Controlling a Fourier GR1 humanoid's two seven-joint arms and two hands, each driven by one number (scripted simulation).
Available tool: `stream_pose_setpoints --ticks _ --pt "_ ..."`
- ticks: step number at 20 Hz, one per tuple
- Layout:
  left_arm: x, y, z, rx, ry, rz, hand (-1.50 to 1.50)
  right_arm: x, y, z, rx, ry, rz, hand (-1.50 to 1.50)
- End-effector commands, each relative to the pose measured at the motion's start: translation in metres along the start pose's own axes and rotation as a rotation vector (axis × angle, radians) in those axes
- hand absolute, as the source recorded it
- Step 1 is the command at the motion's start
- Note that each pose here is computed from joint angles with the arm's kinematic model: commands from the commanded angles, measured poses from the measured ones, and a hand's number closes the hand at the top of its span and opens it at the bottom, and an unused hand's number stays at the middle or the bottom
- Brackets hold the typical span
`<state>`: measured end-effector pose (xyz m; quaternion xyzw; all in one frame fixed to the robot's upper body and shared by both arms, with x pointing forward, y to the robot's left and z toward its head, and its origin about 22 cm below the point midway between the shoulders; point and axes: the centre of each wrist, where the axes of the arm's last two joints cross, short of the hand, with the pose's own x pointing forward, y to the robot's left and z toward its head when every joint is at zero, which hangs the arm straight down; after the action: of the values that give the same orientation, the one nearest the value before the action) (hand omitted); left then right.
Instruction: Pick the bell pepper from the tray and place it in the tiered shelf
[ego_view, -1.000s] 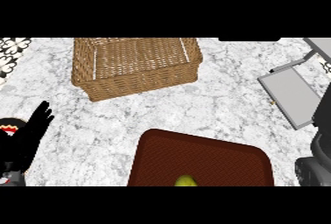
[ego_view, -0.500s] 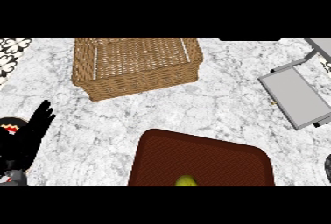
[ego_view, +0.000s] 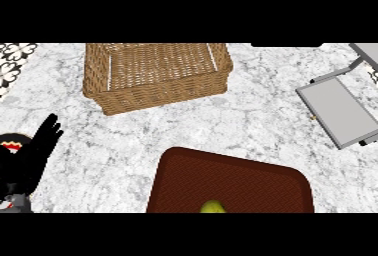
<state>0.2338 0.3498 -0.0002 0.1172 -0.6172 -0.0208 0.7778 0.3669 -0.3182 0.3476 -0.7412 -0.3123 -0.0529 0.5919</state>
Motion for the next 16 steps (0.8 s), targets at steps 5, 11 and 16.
stream_pose_setpoints --ticks 5,11,16 --pt "-0.014 0.002 0.001 -0.01 -0.002 0.0 0.0 -0.037 0.033 -0.04 -0.029 0.163 -0.083 1.5" --pt "0.001 -0.002 0.005 -0.01 -0.021 -0.01 0.0 -0.053 0.06 -0.055 0.031 0.136 0.062 -1.5" --pt "0.003 0.006 -0.009 -0.008 -0.005 -0.002 0.0 -0.045 0.05 -0.056 0.009 0.099 -0.056 -1.5"
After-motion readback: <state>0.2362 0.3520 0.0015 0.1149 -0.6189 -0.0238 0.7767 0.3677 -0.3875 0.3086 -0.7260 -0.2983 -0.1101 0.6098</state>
